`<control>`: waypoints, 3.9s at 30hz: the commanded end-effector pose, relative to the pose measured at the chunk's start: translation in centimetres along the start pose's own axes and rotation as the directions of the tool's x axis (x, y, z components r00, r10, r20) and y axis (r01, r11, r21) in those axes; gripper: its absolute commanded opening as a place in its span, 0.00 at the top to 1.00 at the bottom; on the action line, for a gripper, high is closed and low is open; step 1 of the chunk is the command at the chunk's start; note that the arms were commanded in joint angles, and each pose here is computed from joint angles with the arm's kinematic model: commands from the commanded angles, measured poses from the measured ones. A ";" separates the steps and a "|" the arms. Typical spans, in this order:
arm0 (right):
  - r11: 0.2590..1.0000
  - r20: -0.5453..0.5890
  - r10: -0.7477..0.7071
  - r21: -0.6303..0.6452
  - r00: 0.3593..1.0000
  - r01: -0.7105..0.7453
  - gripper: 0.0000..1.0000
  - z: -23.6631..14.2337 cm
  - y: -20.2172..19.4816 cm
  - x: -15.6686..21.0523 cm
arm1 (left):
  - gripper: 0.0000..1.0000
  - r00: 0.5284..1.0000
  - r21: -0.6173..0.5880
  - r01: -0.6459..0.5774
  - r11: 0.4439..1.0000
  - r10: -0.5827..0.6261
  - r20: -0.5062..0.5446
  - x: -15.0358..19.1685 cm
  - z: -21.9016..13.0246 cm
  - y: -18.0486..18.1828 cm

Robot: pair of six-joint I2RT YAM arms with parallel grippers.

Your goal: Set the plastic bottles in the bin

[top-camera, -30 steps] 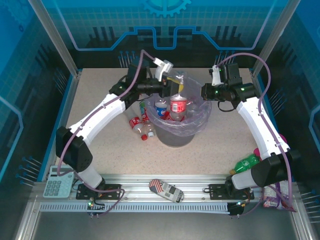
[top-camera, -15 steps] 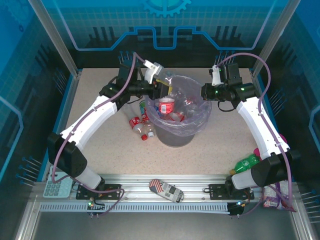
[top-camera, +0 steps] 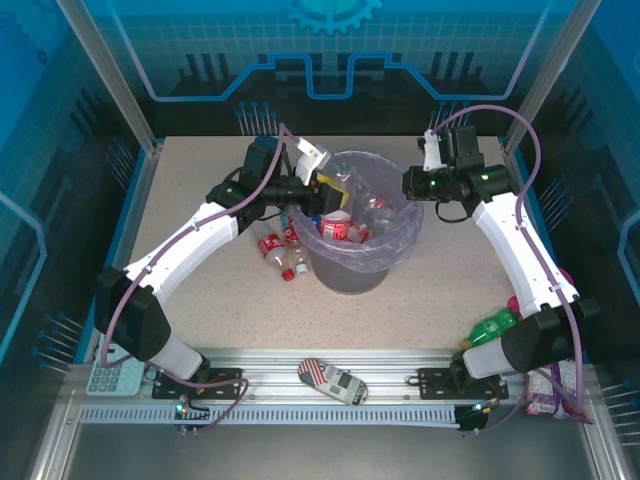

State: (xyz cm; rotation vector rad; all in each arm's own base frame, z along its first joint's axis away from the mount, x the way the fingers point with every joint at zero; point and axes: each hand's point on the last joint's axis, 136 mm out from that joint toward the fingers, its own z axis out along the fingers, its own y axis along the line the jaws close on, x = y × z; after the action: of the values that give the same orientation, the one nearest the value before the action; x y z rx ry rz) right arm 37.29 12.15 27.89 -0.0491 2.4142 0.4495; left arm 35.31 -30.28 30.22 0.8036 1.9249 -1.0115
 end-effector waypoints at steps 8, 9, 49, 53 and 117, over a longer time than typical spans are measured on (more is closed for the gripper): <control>1.000 0.010 -0.006 -0.026 1.000 0.007 0.97 -0.2 1.0 -0.6 | 0.23 0.998 0.064 -0.025 0.998 0.021 0.061 -2.7 -1.0 -2.7; 1.000 0.009 -0.007 -0.026 1.000 0.007 0.97 -0.1 1.0 -0.6 | 0.27 0.998 0.051 -0.023 0.998 0.020 0.062 -2.8 -0.8 -2.3; 1.000 0.010 -0.009 -0.025 1.000 0.009 0.97 -0.1 1.0 -0.9 | 0.24 0.916 -0.167 0.210 0.963 -0.254 -0.310 1.2 5.0 4.4; 1.000 0.013 -0.010 -0.027 1.000 0.010 0.97 -0.2 1.1 -1.0 | 0.09 0.960 -0.127 0.159 0.979 -0.183 -0.211 -1.7 3.8 3.1; 0.990 0.118 0.085 0.101 0.989 -0.097 0.99 -3.3 -3.4 -1.9 | 0.09 0.988 -0.364 0.131 0.922 -0.093 0.120 -9.1 -5.7 2.6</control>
State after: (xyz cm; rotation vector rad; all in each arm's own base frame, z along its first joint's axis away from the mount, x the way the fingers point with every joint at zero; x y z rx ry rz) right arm 37.20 9.10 28.06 0.0750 2.4153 0.3660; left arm 39.34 -29.33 39.54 0.5459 1.9625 -0.7844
